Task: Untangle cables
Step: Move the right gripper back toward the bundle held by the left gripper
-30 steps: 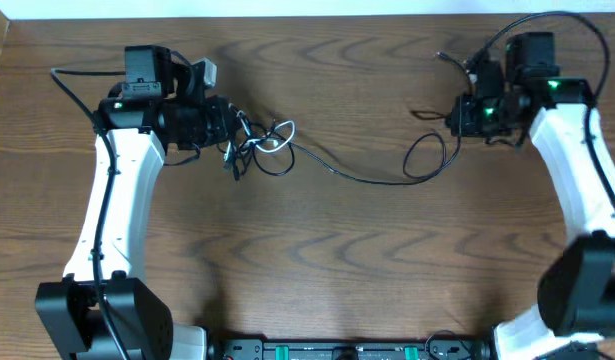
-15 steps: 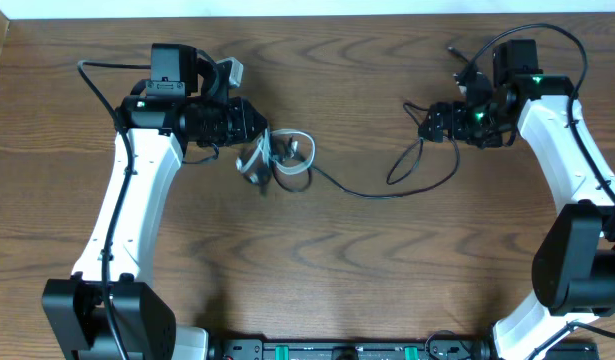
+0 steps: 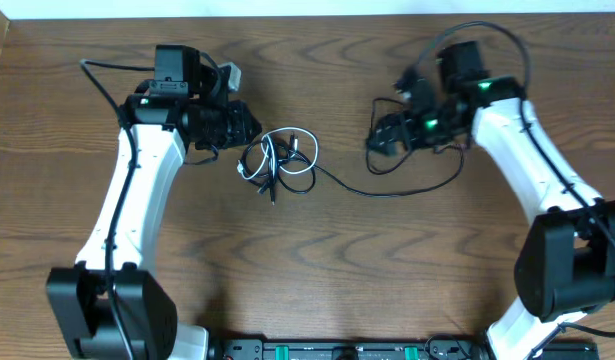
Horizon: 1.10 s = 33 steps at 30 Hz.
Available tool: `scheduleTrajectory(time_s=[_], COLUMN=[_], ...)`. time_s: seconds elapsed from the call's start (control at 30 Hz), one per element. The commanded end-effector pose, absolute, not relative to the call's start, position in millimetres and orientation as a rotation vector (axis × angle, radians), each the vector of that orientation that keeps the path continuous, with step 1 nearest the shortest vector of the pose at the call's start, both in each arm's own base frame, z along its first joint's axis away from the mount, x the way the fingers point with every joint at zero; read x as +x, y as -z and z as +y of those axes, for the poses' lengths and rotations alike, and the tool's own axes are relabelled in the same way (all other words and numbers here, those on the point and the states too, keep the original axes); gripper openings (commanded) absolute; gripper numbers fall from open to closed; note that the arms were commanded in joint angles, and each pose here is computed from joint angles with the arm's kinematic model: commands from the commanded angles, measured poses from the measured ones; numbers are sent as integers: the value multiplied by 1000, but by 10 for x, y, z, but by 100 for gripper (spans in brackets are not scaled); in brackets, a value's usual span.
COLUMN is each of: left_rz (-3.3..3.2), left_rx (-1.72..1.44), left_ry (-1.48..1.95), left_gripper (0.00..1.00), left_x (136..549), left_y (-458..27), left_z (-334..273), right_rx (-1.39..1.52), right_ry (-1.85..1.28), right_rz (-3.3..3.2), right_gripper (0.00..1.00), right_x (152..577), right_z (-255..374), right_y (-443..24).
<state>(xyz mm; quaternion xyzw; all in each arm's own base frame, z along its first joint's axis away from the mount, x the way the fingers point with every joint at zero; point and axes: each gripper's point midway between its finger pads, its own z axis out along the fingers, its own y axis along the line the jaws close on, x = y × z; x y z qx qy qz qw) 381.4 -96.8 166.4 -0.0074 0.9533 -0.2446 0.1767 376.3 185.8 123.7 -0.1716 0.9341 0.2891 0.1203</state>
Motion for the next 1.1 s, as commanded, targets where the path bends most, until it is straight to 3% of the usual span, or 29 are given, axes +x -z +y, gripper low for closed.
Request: scheduleTrajectory(time_s=[0.0, 0.1, 0.13, 0.27, 0.43, 0.47, 0.57, 0.83, 0.9, 0.93, 1.0, 1.07], left_rz=[2787, 2840, 2851, 2901, 2957, 2958, 2948, 2941, 2883, 2821, 2767, 2745], left_rx=[-34, -24, -19, 14, 58, 83, 150, 395, 433, 488, 507, 512], left_ry=[692, 699, 701, 708, 708, 706, 700, 677, 709, 761, 766, 759], left_gripper=[11, 17, 24, 26, 26, 25, 8, 7, 7, 7, 7, 7], left_x=[3814, 3795, 3790, 3750, 3696, 3692, 3687, 3514, 3516, 3510, 3502, 3468], left_y=[-1381, -1204, -1166, -1003, -812, -794, -795, -879, -1034, -1167, -1333, -1445], left_z=[-1000, -1075, -1097, -1220, -1360, -1362, -1349, -1163, -1156, -1205, -1219, -1216], right_rx=[-644, -613, -572, -410, -330, -322, -295, -123, -134, -281, -492, -619], right_ry=[-789, -547, -461, -218, -163, -162, -155, -160, -273, -477, -794, -1073], right_rz=[2698, 2755, 2771, 2804, 2827, 2831, 2844, 2867, 2870, 2840, 2737, 2592], right_gripper=[99, 99, 99, 99, 99, 99, 99, 99, 99, 99, 94, 82], right_x=[3683, 3713, 3750, 3880, 3916, 3916, 3918, 3973, 3957, 3908, 3797, 3704], right_z=[2081, 2010, 1937, 1612, 1410, 1387, 1303, 1031, 1112, 1347, 1707, 1996], right_y=[-1253, -1125, -1094, -1036, -1016, -1014, -1006, -1000, -1014, -1075, -1241, -1479])
